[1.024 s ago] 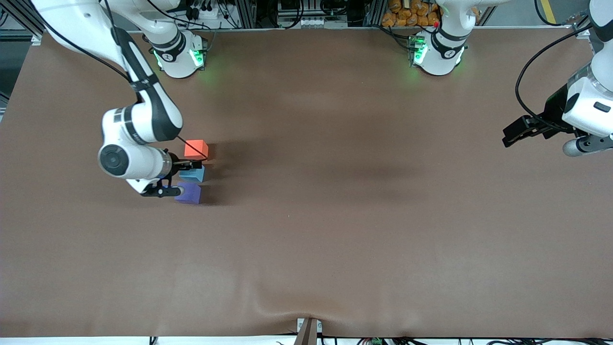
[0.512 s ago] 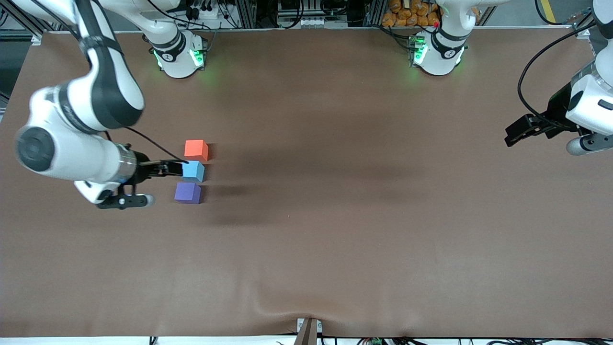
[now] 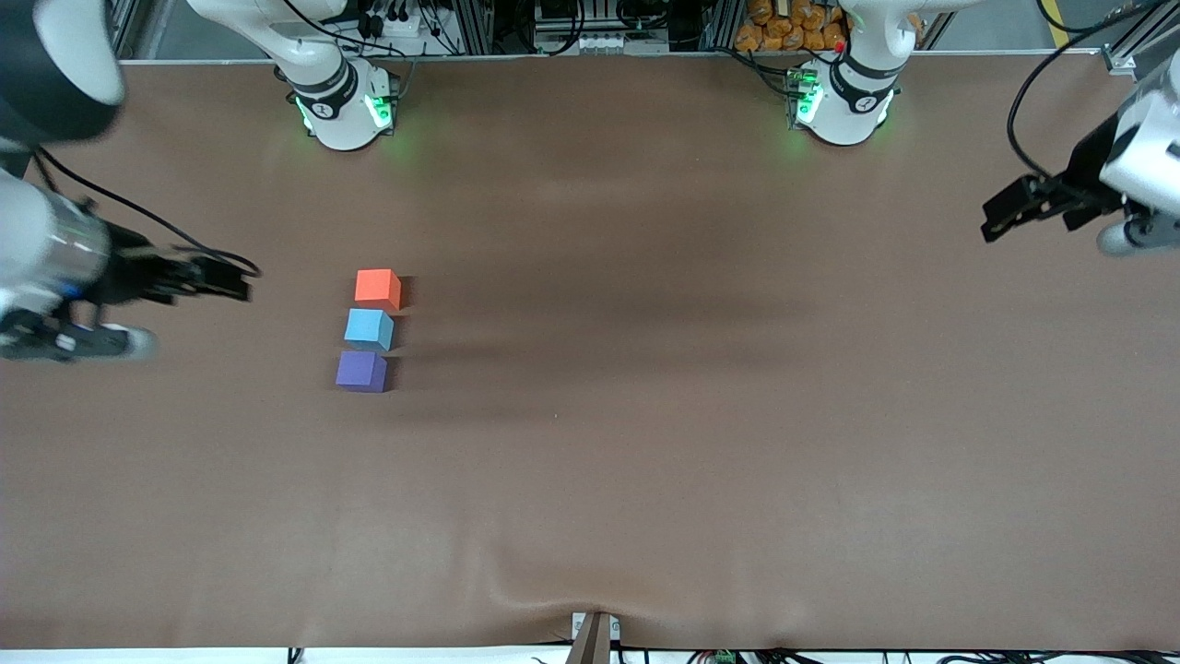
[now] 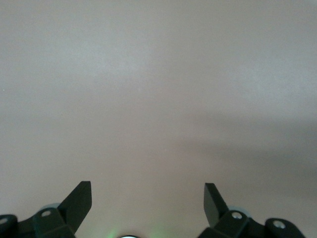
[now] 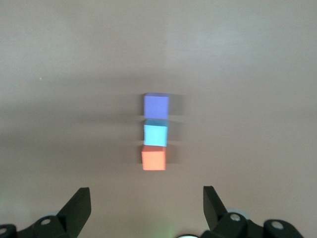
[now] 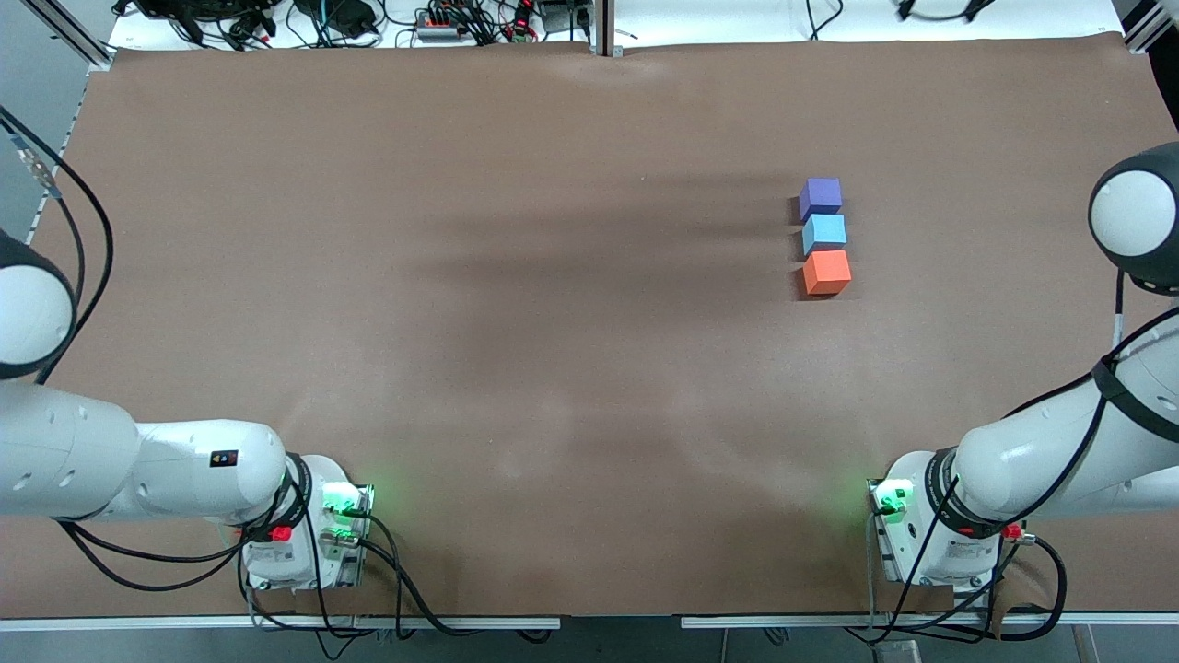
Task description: Place blue block between orange and purple blocks
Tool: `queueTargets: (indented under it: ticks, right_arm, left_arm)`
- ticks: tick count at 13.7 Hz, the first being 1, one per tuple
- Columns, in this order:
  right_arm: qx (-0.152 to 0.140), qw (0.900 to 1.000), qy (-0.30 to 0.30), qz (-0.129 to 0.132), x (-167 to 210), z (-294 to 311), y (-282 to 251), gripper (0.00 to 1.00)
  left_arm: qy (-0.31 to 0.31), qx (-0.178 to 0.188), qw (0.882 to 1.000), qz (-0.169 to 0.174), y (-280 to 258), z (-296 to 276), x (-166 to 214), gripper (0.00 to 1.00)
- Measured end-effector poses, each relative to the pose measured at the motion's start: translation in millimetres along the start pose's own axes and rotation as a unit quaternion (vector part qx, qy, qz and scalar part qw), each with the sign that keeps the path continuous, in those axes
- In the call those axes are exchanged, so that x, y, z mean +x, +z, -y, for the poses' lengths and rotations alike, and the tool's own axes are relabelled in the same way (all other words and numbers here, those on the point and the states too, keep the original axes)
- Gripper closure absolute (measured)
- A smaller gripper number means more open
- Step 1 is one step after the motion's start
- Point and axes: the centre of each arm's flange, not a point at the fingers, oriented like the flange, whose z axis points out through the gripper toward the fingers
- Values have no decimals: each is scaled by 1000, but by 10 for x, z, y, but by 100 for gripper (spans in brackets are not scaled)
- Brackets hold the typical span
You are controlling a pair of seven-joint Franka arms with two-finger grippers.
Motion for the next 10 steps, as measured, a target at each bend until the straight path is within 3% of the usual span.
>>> queueTargets:
  ticks: [4, 10]
  right_arm:
    - [-34, 998, 1, -47, -488, 30, -591, 0]
    - [-41, 997, 15, -61, -675, -139, -434, 0]
  left_arm:
    - [2, 2, 1000, -6, -182, 6, -163, 0]
    - [3, -1, 1000, -19, -312, 3, -172, 0]
